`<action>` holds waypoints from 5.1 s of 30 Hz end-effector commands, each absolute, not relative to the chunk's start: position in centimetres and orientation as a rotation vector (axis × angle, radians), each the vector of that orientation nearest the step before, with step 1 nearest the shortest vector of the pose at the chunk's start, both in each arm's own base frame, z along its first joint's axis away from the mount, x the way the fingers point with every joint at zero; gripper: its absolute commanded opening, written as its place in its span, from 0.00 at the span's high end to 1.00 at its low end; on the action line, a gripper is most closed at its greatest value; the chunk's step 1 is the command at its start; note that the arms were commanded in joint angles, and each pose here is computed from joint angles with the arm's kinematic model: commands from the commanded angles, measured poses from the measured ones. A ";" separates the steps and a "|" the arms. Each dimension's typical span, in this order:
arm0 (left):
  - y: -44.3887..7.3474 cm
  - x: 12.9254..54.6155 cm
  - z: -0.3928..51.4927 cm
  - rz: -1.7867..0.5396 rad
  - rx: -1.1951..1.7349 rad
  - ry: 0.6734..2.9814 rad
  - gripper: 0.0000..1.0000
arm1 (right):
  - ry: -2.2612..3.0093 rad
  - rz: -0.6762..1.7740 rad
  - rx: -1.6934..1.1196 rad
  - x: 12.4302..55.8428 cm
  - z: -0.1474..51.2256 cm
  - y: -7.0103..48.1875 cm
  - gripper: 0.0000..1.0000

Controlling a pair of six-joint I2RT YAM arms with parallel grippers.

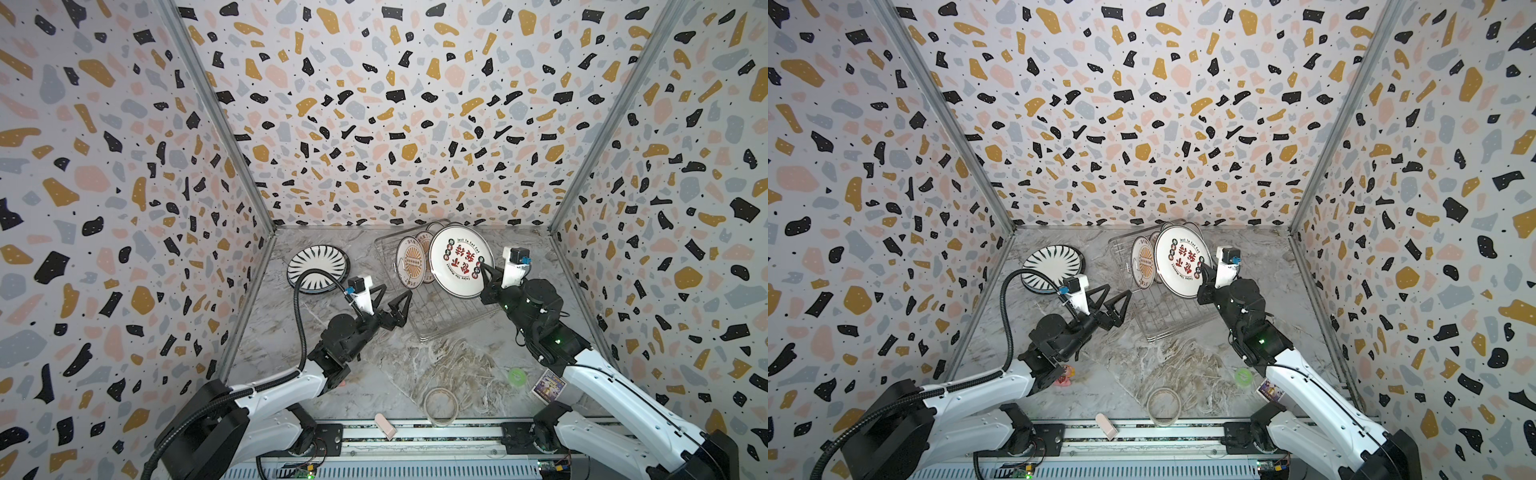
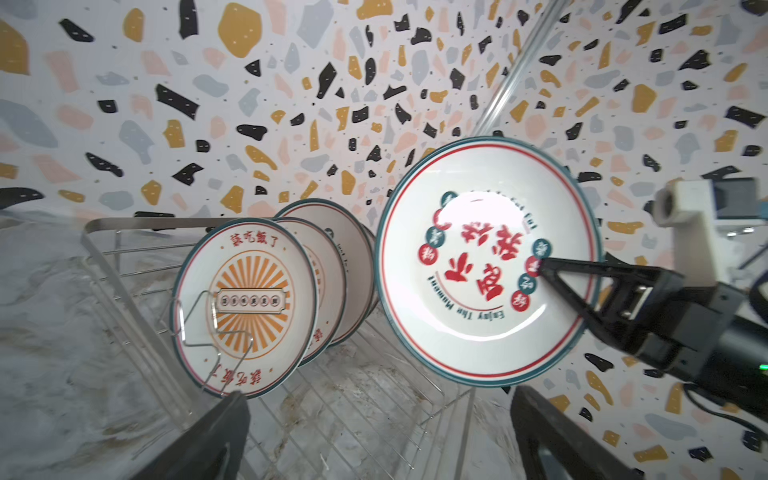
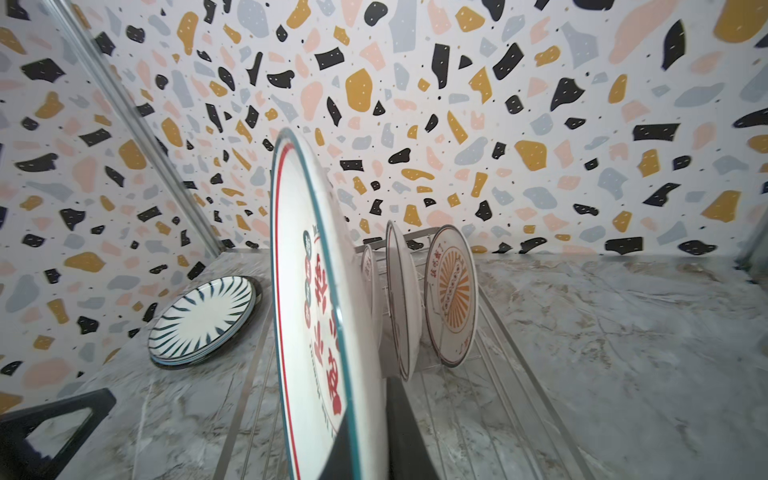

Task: Unload the plates from the dish rack
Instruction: 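Lift the red-text plate out of the rack with the right gripper, then carry the red-text plate toward the left gripper while the left gripper grasps its rim, then carry the red-text plate toward the table with the left gripper while the right releases it, then lower the red-text plate flat onto the table with the left gripper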

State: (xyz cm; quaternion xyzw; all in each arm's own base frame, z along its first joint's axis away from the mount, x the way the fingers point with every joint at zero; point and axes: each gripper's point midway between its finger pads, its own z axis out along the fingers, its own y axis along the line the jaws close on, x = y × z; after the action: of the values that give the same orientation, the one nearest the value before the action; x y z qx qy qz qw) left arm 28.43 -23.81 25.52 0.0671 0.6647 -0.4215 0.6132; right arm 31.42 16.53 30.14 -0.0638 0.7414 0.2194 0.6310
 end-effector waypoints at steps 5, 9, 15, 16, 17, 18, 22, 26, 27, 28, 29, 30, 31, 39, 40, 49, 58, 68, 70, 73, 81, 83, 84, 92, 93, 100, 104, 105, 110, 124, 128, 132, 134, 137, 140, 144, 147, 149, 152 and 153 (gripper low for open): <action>-25.1 25.5 26.7 -1.194 0.350 1.449 0.00 | 1.568 0.865 -0.303 29.0 33.0 19.9 0.95; -25.0 24.8 26.4 -1.257 0.326 1.447 0.01 | 1.558 0.960 -0.373 28.1 32.7 21.0 0.95; -25.1 25.5 25.5 -1.250 0.293 1.491 0.04 | 1.575 1.059 -0.423 27.0 31.2 21.8 0.95; -25.3 25.4 25.6 -1.266 0.296 1.484 0.06 | 1.573 1.074 -0.429 26.8 31.0 21.8 0.95; -25.3 25.3 25.6 -1.284 0.290 1.481 0.08 | 1.570 1.088 -0.433 26.6 30.8 21.9 0.95; -25.4 25.3 25.7 -1.301 0.280 1.480 0.11 | 1.569 1.103 -0.441 26.4 30.6 22.0 0.95; -25.4 25.2 25.6 -1.310 0.248 1.484 0.22 | 1.556 1.163 -0.475 25.7 30.2 22.4 0.95; -25.3 25.1 25.5 -1.322 0.226 1.484 0.33 | 1.562 1.187 -0.487 25.8 29.8 22.7 0.95; -25.3 25.0 25.5 -1.331 0.229 1.483 0.37 | 1.564 1.194 -0.493 25.8 29.7 22.8 0.95; -25.4 25.0 25.5 -1.337 0.230 1.483 0.41 | 1.565 1.199 -0.495 25.8 29.6 22.9 0.95; -25.4 24.9 25.5 -1.341 0.231 1.483 0.44 | 1.568 1.200 -0.494 25.9 29.5 22.9 0.95; -25.5 24.9 25.5 -1.344 0.234 1.485 0.49 | 1.567 1.200 -0.496 25.9 29.5 22.9 0.95; -25.4 24.9 25.5 -1.345 0.234 1.485 0.52 | 1.569 1.196 -0.492 26.0 29.5 22.8 0.95; -25.6 24.9 24.9 -1.349 0.225 1.503 0.77 | 1.583 1.204 -0.498 26.2 29.0 23.0 0.95; -25.6 24.9 24.9 -1.350 0.223 1.505 0.78 | 1.585 1.203 -0.496 26.3 28.9 23.0 0.95; -25.5 25.2 24.7 -1.343 0.200 1.516 1.00 | 1.605 1.195 -0.497 26.7 28.3 23.2 0.95; -25.3 25.7 24.6 -1.359 0.145 1.512 1.00 | 1.629 1.187 -0.516 27.0 27.3 23.5 0.93; -24.9 25.9 25.0 -1.381 0.098 1.498 1.00 | 1.642 1.178 -0.511 27.2 27.1 23.5 0.77; -24.9 25.9 25.2 -1.383 0.093 1.495 1.00 | 1.642 1.176 -0.509 27.2 27.1 23.5 0.72; -24.8 26.0 25.3 -1.381 0.084 1.492 1.00 | 1.644 1.166 -0.502 27.3 27.1 23.4 0.57; -24.6 26.1 25.4 -1.371 0.075 1.490 1.00 | 1.672 1.135 -0.488 27.8 26.6 23.4 0.12; -24.5 26.3 25.3 -1.356 0.065 1.496 1.00 | 1.682 1.103 -0.460 28.2 26.6 23.0 0.09; -24.3 26.4 25.3 -1.350 0.061 1.496 1.00 | 1.690 1.080 -0.440 28.5 26.5 22.7 0.08; -22.8 26.7 25.5 -1.277 0.027 1.494 1.00 | 1.734 0.943 -0.350 29.6 25.7 21.3 0.06; -22.6 26.7 25.5 -1.263 0.020 1.496 1.00 | 1.735 0.937 -0.351 29.6 25.7 21.2 0.06; -20.2 27.6 25.2 -1.161 -0.046 1.507 1.00 | 1.710 0.933 -0.383 29.0 26.4 21.9 0.06; -18.3 28.0 25.2 -1.114 -0.097 1.498 1.00 | 1.669 0.921 -0.426 28.0 27.4 22.6 0.06; -17.8 28.0 25.1 -1.100 -0.109 1.496 1.00 | 1.656 0.916 -0.435 27.8 27.6 22.8 0.06; -15.0 28.5 24.7 -1.052 -0.180 1.490 1.00 | 1.590 0.890 -0.476 27.0 28.9 23.9 0.03; -8.3 28.6 21.2 -0.969 -0.445 1.486 1.00 | 1.583 0.771 -0.628 27.7 29.0 30.2 0.01; -7.0 28.6 19.5 -0.950 -0.529 1.503 1.00 | 1.592 0.773 -0.713 27.7 28.4 32.4 0.01; -6.5 28.6 18.1 -0.949 -0.580 1.530 1.00 | 1.603 0.763 -0.767 27.5 27.7 34.5 0.01; -6.2 28.6 17.5 -0.952 -0.613 1.537 1.00 | 1.608 0.762 -0.777 27.6 27.5 35.2 0.01; -5.9 28.6 15.9 -0.948 -0.681 1.579 1.00 | 1.630 0.754 -0.796 27.7 26.8 36.3 0.01; -5.9 28.4 14.5 -0.974 -0.746 1.606 1.00 | 1.651 0.743 -0.815 27.8 26.1 37.2 0.01; -5.9 28.5 13.5 -0.984 -0.807 1.643 1.00 | 1.661 0.750 -0.842 27.7 25.3 38.4 0.01; -5.8 28.6 12.6 -0.968 -0.853 1.683 1.00 | 1.666 0.754 -0.866 27.4 25.0 39.3 0.01; -5.9 28.7 12.0 -0.965 -0.877 1.713 1.00 | 1.671 0.750 -0.881 27.3 24.7 39.9 0.01; -5.8 28.8 10.8 -0.927 -0.925 1.766 1.00 | 1.678 0.736 -0.893 27.3 24.4 40.4 0.01; -5.7 28.8 10.5 -0.922 -0.936 1.773 1.00 | 1.682 0.731 -0.896 27.3 24.2 40.6 0.01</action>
State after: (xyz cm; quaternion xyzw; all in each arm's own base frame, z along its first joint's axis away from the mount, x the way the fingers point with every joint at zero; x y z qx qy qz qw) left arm 27.58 -5.97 8.27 -0.3687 0.7396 -0.3599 0.4330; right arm 27.18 40.00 22.64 -0.3715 0.7112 0.3109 0.5094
